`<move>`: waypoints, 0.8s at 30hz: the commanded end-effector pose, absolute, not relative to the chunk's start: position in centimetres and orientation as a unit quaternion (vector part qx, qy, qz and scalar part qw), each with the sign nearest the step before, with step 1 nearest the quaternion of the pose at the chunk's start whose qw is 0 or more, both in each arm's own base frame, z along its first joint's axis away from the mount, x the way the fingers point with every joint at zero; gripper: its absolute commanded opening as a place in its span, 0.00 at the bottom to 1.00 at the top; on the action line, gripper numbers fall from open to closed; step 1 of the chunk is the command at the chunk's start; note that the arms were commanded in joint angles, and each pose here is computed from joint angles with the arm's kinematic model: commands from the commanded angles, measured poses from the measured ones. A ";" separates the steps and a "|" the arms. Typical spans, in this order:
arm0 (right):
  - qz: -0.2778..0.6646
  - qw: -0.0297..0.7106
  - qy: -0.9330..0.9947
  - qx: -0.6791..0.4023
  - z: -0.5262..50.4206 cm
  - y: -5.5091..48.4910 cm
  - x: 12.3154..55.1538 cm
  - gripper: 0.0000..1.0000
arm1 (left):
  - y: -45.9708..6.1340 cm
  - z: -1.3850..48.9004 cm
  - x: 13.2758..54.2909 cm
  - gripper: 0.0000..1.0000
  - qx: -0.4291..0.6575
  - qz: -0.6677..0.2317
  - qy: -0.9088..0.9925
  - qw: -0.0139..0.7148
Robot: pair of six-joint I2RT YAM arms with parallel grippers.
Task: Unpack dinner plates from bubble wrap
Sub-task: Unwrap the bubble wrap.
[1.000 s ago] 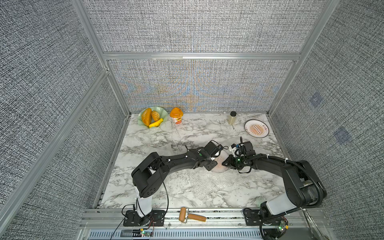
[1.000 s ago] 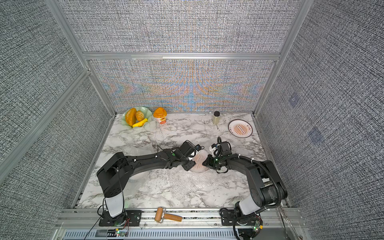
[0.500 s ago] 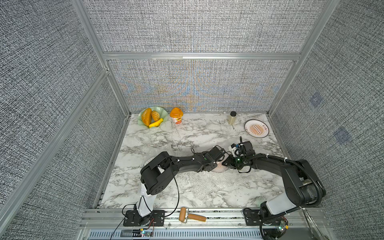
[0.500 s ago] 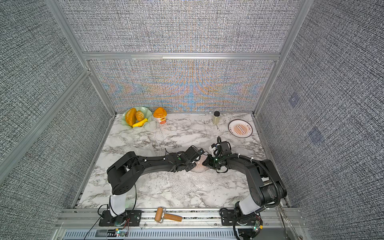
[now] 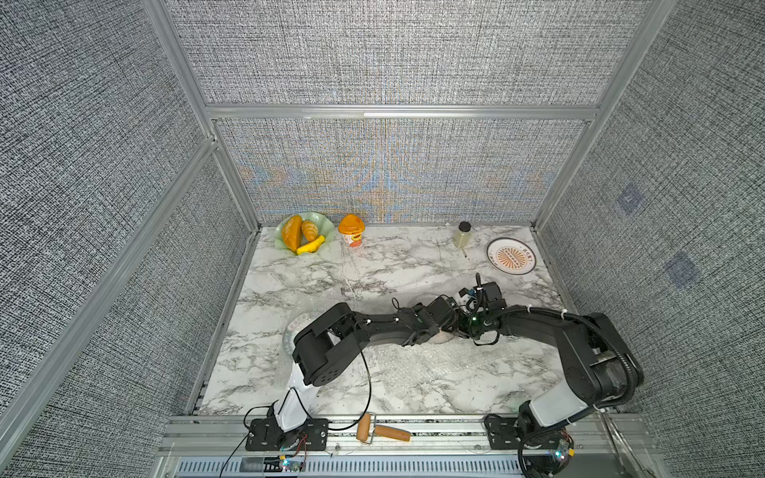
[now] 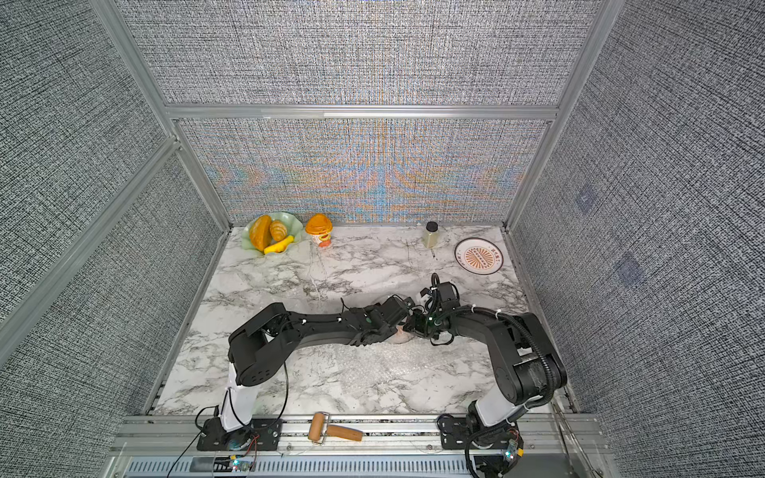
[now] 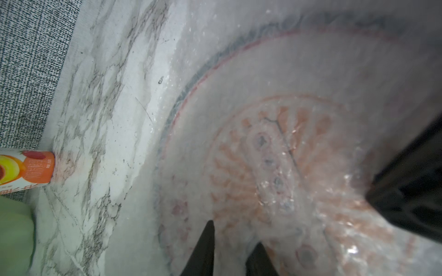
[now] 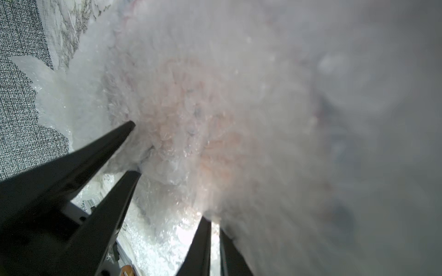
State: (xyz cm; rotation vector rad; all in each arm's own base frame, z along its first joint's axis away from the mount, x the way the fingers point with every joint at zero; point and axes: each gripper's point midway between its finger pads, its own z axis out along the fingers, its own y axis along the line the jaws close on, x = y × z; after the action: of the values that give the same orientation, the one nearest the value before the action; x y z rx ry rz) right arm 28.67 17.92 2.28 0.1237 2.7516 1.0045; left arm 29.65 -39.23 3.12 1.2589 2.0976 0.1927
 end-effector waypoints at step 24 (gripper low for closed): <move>0.300 0.065 0.949 0.072 -1.2 16.4 26.6 0.11 | -40.5 7.5 29.8 0.00 0.393 -0.073 0.855 0.332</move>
State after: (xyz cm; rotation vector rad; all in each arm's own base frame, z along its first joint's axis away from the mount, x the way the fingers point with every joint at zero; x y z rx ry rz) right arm 28.80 18.77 1.65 0.0805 2.7038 1.0934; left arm 29.64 -40.22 6.82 1.0563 2.2341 -0.1448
